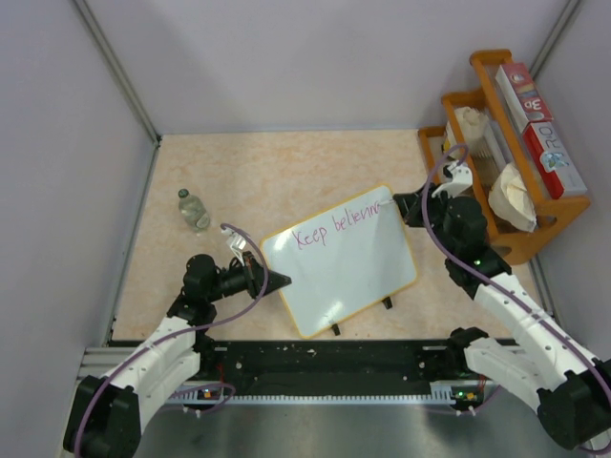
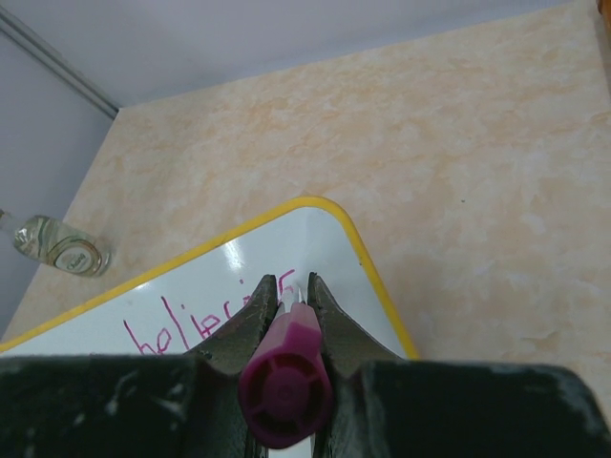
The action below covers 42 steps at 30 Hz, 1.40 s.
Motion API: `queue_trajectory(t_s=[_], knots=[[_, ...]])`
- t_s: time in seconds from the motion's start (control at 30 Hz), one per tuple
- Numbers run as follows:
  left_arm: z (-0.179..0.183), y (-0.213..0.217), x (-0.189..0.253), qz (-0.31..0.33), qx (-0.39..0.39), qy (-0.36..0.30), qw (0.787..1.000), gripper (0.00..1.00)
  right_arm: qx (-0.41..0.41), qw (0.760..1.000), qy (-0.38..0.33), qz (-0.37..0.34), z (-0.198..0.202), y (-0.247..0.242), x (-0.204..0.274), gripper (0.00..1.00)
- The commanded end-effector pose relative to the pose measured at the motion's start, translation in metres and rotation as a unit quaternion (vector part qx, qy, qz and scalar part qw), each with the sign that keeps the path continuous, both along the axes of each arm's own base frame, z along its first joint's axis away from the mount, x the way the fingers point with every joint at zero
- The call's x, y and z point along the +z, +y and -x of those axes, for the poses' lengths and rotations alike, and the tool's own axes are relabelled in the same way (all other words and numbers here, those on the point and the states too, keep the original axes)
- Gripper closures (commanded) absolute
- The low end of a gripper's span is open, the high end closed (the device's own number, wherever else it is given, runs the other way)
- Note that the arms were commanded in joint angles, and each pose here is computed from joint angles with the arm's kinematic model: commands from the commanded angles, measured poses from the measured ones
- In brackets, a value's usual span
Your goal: Write a sentence on the whiteboard
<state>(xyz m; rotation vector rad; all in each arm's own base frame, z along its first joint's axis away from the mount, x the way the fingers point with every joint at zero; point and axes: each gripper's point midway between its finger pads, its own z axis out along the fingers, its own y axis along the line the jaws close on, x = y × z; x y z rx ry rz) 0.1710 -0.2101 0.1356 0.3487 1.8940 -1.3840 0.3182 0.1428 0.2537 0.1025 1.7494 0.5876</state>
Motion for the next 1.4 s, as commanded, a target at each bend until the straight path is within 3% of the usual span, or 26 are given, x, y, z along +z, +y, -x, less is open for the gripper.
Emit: queue_trajectory(t_s=[0.0, 0.7, 1.37], knots=[[0.014, 0.002, -0.026, -0.039, -0.035, -0.026, 0.998, 1.0, -0.014, 0.999, -0.037, -0.012, -0.008, -0.005, 0.033, 1.0], [0.014, 0.002, -0.026, -0.039, -0.035, -0.027, 0.998, 1.0, -0.005, 1.0, 0.013, 0.003, 0.014, -0.01, -0.023, 1.0], [0.014, 0.002, -0.026, -0.039, -0.034, -0.026, 0.998, 1.0, 0.039, 0.999, 0.023, -0.025, 0.034, 0.002, -0.033, 1.0]])
